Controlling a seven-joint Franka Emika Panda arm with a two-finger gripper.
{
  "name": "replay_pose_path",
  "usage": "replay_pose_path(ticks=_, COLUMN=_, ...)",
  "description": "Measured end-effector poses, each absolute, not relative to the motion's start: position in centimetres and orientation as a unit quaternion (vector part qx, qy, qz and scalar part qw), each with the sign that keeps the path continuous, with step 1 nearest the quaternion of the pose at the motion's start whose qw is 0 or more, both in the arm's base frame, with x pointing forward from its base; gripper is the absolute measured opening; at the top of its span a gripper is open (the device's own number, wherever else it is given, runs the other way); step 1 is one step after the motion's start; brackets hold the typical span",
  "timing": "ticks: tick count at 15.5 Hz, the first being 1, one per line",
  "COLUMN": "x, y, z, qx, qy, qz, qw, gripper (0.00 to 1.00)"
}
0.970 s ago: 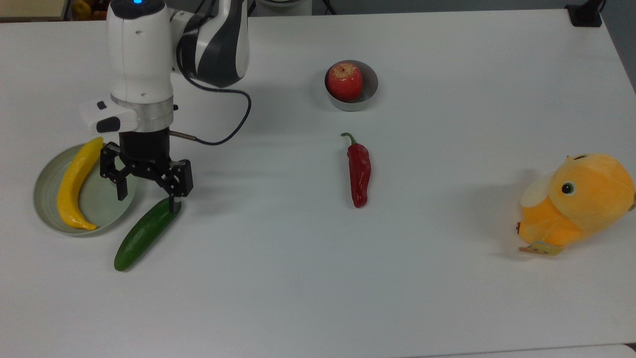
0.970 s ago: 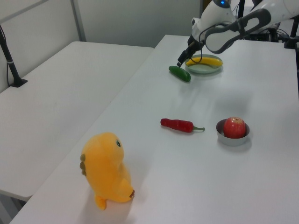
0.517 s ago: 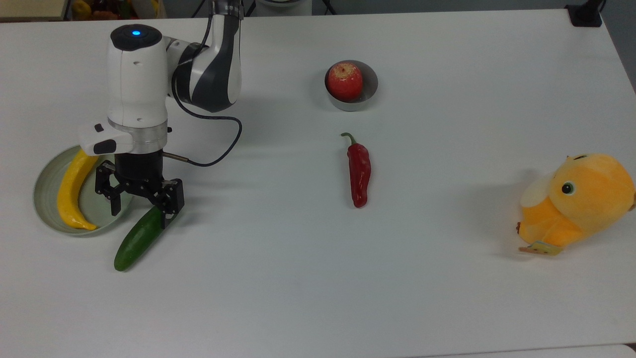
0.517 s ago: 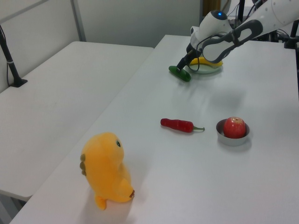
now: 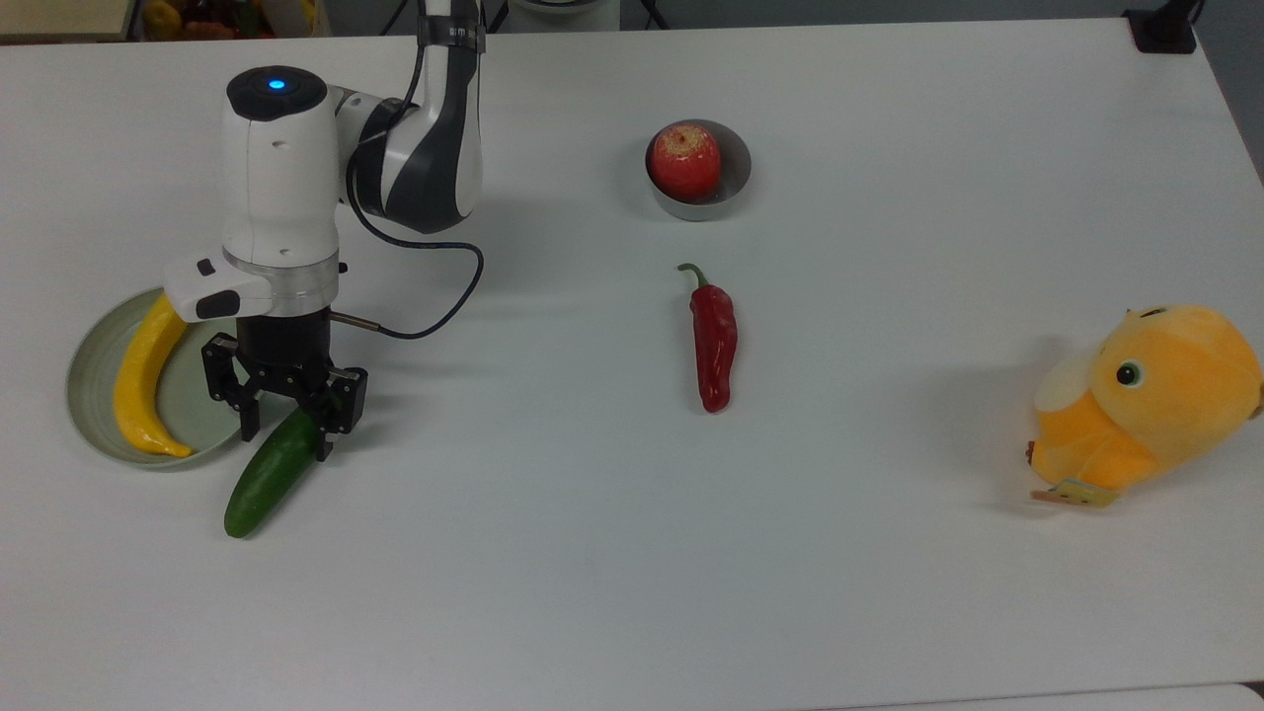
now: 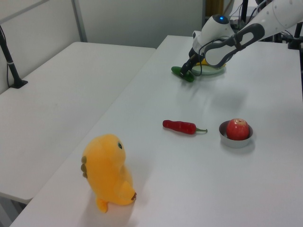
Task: Put the cucumber on the left side of the bowl
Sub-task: 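Lift the cucumber and carry it to beside the metal bowl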
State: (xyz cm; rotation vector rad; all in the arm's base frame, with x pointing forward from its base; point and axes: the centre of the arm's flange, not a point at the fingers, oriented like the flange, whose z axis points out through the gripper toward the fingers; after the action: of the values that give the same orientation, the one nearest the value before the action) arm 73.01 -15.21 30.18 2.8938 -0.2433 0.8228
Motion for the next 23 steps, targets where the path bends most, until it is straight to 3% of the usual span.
replay_pose_path(ticks=3, x=73.0, y=-15.1, z=30.1, qx=0.957, qy=-0.080, qz=0.272, qw=0.061, gripper=0.47)
replay_pose_path(ticks=8, x=73.4, y=-14.9, z=31.5, qx=0.954, qy=-0.081, qz=0.283, qw=0.061, gripper=0.47)
replay_pose_path(ticks=13, x=72.9, y=-12.5, z=38.4, qx=0.943, qy=-0.093, qz=0.318, qw=0.044, gripper=0.47)
replay_pose_path(ticks=18, x=70.5, y=-5.9, z=45.8, qx=0.967, qy=-0.070, qz=0.246, qw=0.013, gripper=0.47)
replay_pose_path(ticks=23, x=65.9, y=2.7, z=51.6, qx=0.989, qy=-0.011, qz=0.149, qw=-0.017, gripper=0.47)
